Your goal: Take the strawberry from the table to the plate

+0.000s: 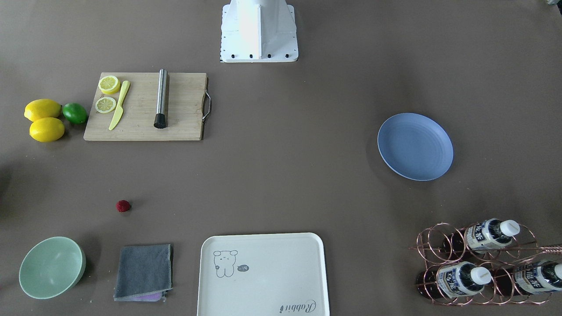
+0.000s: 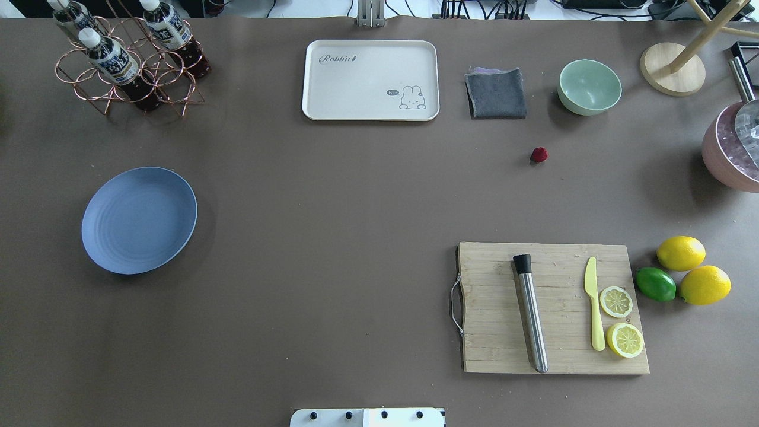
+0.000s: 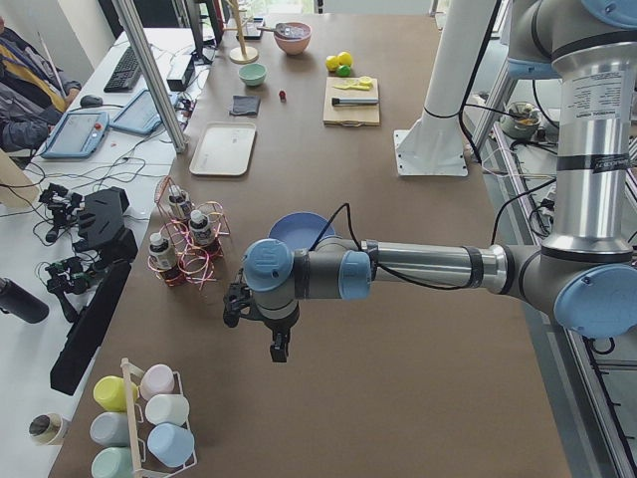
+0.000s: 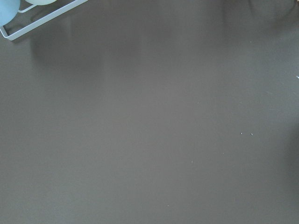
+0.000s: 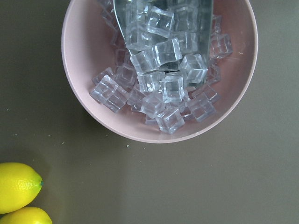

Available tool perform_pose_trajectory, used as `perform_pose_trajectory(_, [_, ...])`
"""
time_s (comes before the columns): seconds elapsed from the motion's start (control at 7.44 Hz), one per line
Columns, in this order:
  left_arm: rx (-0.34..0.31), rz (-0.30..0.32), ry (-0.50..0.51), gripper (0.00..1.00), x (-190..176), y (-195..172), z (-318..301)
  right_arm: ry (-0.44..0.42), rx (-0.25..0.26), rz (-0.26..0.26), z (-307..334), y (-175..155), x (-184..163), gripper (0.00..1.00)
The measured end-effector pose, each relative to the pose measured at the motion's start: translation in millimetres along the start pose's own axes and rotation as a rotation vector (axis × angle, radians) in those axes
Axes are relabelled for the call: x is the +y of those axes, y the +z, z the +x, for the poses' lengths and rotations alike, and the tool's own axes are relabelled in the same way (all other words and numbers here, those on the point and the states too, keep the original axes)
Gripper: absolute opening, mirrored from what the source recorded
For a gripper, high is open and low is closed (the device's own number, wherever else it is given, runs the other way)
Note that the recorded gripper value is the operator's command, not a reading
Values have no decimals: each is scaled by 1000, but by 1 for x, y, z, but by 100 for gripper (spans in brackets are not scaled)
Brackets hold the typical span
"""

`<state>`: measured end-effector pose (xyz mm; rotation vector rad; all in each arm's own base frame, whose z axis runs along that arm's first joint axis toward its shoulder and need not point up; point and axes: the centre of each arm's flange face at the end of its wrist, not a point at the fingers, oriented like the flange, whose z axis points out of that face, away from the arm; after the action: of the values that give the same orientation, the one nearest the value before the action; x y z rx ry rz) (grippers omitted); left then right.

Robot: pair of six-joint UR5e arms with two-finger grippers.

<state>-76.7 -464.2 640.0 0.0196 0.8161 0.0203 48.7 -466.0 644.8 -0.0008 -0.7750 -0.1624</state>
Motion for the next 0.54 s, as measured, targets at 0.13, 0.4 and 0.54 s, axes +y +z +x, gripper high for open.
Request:
perform_pose_trajectory(0.13, [4, -2, -2, 97, 3, 0, 1, -2, 0, 1, 0, 0, 0, 100])
perform_pose_trajectory(0.4, [45, -13, -16, 97, 11, 6, -1, -4, 0, 1, -1, -1, 0, 100])
perform_pose_trajectory(0.54, [88, -13, -23, 97, 13, 8, 1, -4, 0, 1, -1, -1, 0, 100])
